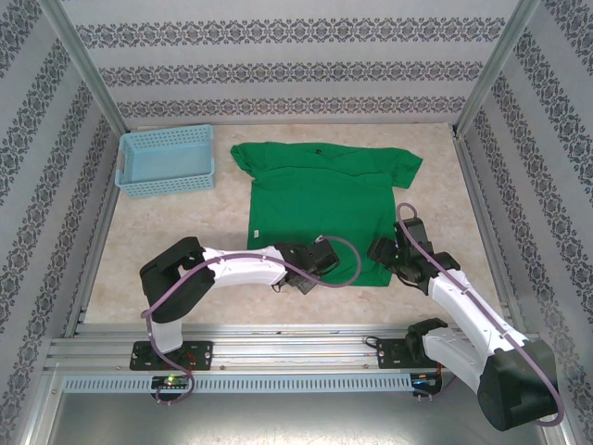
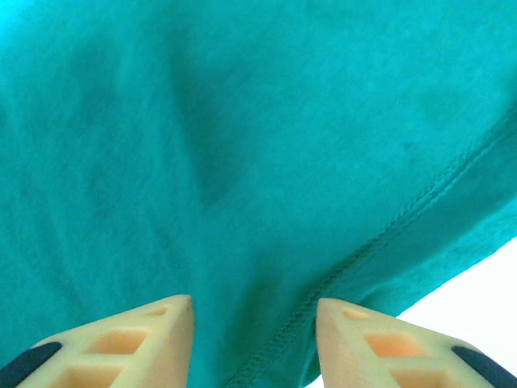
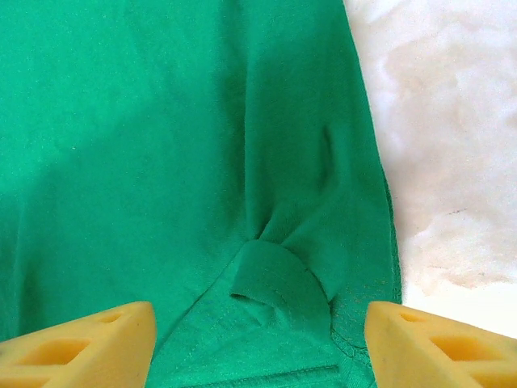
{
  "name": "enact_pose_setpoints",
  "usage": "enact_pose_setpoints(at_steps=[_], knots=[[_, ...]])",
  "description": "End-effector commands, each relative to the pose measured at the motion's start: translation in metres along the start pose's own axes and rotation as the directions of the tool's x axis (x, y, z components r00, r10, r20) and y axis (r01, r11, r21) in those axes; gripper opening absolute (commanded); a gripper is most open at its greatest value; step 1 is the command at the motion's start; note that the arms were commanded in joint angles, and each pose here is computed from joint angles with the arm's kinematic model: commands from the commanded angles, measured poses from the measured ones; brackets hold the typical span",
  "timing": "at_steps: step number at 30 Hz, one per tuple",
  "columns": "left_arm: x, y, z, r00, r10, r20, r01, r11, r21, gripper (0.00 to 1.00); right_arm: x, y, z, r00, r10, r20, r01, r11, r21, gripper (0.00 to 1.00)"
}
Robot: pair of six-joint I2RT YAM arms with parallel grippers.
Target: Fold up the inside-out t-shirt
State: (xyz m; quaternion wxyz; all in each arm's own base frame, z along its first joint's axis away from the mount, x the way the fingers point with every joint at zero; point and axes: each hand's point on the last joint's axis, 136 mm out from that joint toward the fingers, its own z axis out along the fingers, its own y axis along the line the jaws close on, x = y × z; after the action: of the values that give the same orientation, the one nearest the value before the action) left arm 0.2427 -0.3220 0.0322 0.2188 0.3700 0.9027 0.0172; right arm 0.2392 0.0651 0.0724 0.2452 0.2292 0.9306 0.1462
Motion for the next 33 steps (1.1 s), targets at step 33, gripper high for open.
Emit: enact_pose_setpoints(at_steps=[33], knots=[[0.008,-0.009,-0.001,0.998,0.062,-0.012,-0.061,0.997,0.051,0.51,0.003,-0.004,-0.007,1.0,0.002,0.009,-0.002,1.0,0.024,0.7]])
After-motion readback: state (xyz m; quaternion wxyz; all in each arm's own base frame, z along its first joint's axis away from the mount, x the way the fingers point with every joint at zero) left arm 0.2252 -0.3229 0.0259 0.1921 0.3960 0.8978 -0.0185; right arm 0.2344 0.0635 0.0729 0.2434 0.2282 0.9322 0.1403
